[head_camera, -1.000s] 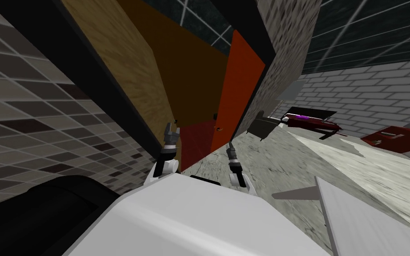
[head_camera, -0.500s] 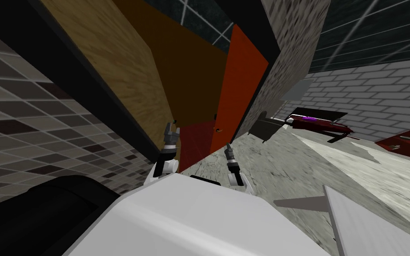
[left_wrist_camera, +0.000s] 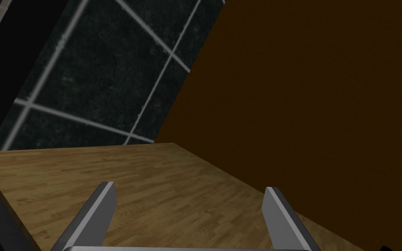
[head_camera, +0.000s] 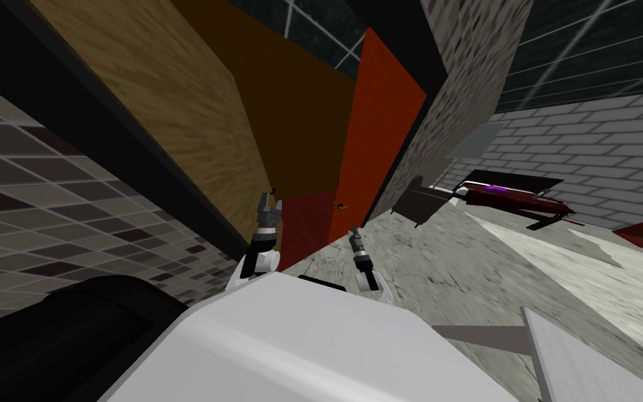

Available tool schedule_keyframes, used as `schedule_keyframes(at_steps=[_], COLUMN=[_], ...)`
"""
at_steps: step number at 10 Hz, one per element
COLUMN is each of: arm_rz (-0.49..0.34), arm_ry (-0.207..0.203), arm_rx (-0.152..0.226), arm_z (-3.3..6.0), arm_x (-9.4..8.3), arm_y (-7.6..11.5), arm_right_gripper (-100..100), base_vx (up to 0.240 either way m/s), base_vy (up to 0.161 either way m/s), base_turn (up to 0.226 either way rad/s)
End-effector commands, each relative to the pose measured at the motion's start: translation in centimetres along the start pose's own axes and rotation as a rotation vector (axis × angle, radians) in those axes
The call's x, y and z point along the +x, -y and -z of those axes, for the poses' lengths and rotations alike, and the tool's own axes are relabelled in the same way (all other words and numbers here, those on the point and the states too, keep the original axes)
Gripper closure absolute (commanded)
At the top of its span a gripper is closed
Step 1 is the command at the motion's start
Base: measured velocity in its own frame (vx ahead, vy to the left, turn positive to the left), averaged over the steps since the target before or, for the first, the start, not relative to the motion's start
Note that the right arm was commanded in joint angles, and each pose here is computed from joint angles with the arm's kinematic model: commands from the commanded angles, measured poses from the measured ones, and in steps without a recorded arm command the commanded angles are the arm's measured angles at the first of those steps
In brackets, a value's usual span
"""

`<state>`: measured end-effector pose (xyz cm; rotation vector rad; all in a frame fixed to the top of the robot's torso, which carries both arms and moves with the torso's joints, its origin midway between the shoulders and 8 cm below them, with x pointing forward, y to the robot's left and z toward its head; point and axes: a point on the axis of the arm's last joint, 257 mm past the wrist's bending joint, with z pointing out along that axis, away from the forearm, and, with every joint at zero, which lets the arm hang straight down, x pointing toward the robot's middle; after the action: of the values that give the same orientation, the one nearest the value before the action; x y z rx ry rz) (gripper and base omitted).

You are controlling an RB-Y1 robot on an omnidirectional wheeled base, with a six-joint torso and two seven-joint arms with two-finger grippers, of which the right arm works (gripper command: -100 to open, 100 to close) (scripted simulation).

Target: Push the door open

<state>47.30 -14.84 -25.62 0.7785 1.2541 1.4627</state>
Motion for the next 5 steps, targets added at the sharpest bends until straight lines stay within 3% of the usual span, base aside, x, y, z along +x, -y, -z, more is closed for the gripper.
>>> schedule_keyframes(at_steps=[1, 5], arm_rz=[-0.009, -0.036], arm_ry=[-0.014, -0.057], arm_rx=[0.013, 0.051], arm_z=[0.04, 0.19], arm_x=[0.6, 2.2], arm_y=[0.9, 3.3], arm_right_gripper=[-100, -100], base_vx=[0.081, 0.105], base_vy=[-0.093, -0.114], base_turn=[0.054, 0.065])
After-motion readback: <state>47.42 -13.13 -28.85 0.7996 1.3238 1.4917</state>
